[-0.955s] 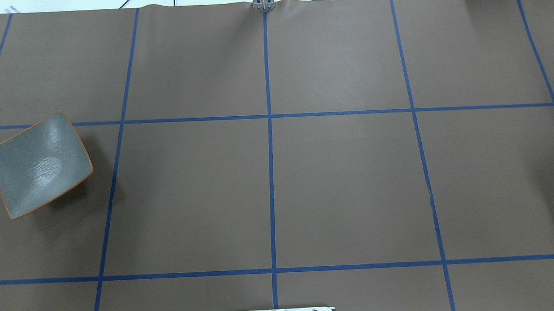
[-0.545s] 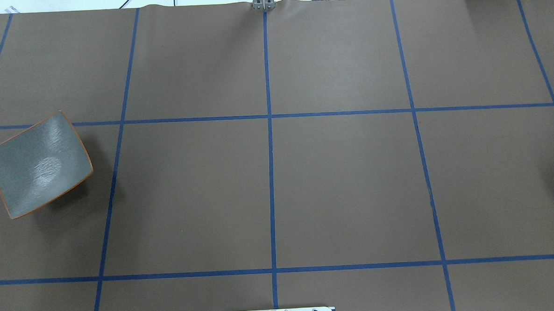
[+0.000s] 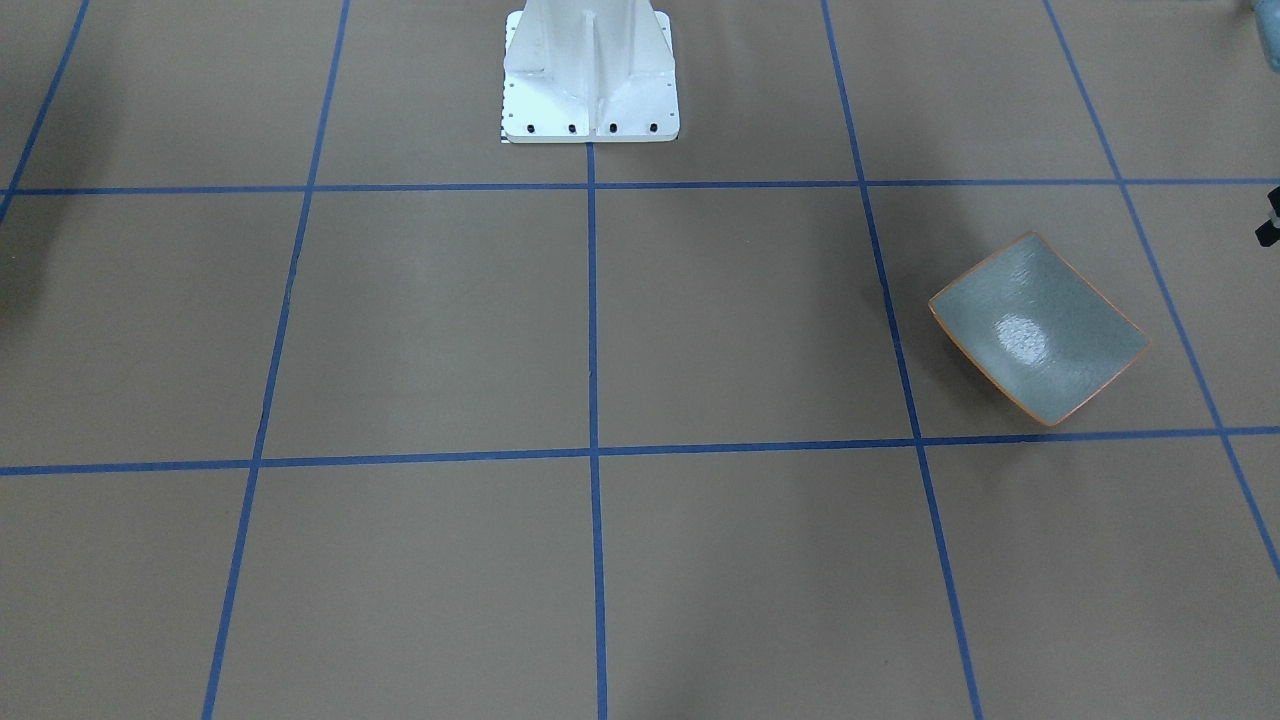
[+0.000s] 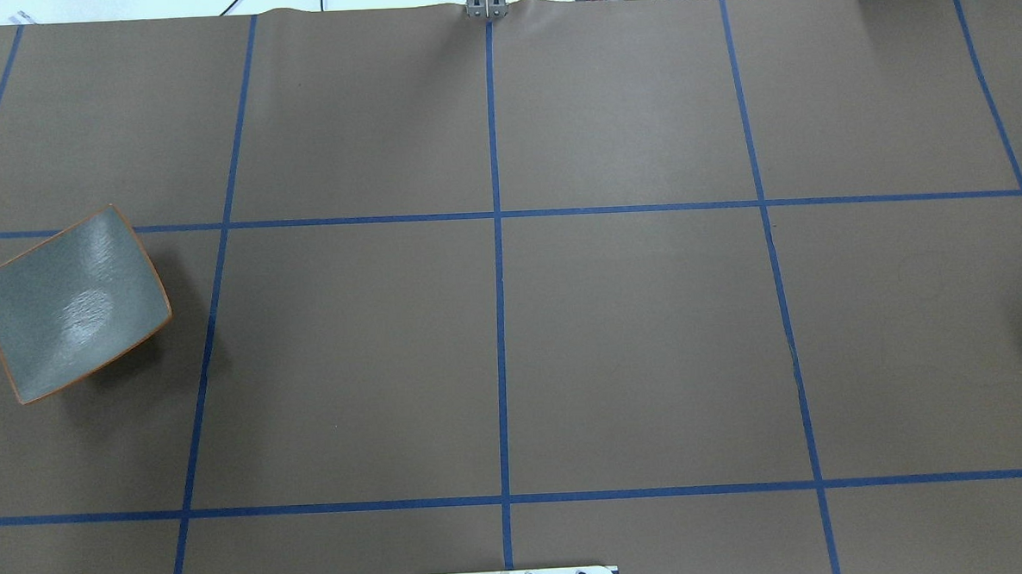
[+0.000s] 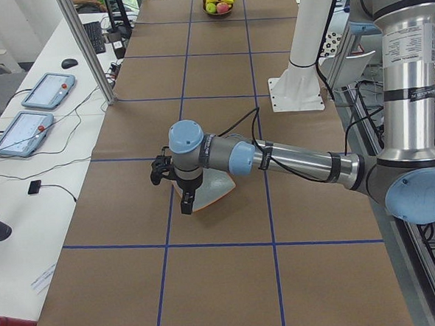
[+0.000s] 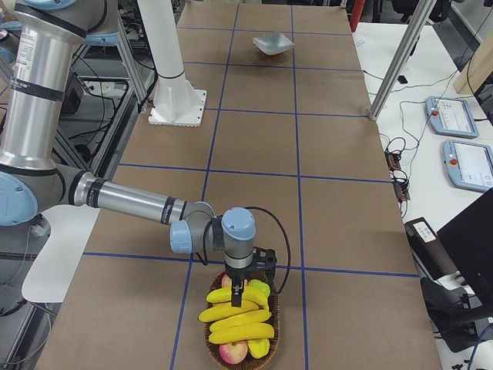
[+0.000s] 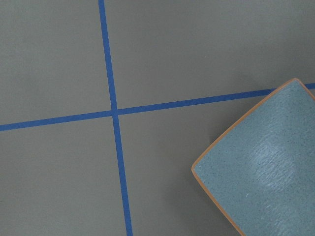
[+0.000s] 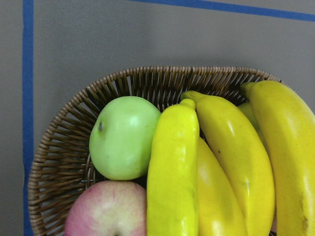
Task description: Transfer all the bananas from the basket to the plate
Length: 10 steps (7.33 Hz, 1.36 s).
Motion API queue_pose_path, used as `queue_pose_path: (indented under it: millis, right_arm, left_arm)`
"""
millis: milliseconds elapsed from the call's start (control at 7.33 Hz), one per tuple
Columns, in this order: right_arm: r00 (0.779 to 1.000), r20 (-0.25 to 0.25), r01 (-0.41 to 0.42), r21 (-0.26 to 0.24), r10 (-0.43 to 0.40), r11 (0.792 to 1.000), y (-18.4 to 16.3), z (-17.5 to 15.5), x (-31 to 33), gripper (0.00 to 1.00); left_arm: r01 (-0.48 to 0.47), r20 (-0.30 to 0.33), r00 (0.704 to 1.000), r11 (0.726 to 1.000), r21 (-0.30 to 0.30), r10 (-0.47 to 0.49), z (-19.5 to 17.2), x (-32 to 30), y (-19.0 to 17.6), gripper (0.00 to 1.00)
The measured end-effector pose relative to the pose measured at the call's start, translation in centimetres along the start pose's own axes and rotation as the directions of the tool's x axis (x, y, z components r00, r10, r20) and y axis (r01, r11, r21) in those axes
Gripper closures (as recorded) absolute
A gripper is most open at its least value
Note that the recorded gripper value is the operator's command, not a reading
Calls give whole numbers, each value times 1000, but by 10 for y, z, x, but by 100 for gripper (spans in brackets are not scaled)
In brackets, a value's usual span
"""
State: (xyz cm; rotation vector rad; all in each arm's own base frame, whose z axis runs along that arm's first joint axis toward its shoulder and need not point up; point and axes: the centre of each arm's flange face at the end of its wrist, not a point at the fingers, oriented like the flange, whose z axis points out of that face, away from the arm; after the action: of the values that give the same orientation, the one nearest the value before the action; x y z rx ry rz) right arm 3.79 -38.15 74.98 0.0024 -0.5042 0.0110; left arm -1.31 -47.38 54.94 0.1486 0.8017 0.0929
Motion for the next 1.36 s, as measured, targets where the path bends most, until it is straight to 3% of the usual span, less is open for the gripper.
queue_pose_path:
  millis: [273,409,545,955,1364]
  right_arm:
    - [1000,-1,2,-7,-2,1000,-2,5,1,43]
    - [1000,-1,1,-9,-1,1000,-2,7,1,67]
    - [1000,-2,0,-12,0,1000,-2,8,2,98]
    - [1000,4,15,1,-15,1000,-5,2,-2,100]
    - [999,37,34,77,-37,996,-8,-51,-22,100]
  left_arm:
    - [-2,-1,1000,1000,2,2,-1,1,0,1]
    - [-4,-2,1000,1000,5,4,-3,3,-1,1]
    - [-8,-2,1000,1000,9,8,-5,5,-1,1]
    - [-2,-3,1000,1000,16,2,-8,9,-1,1]
    - [7,-5,1000,1000,22,-7,-11,12,-2,1]
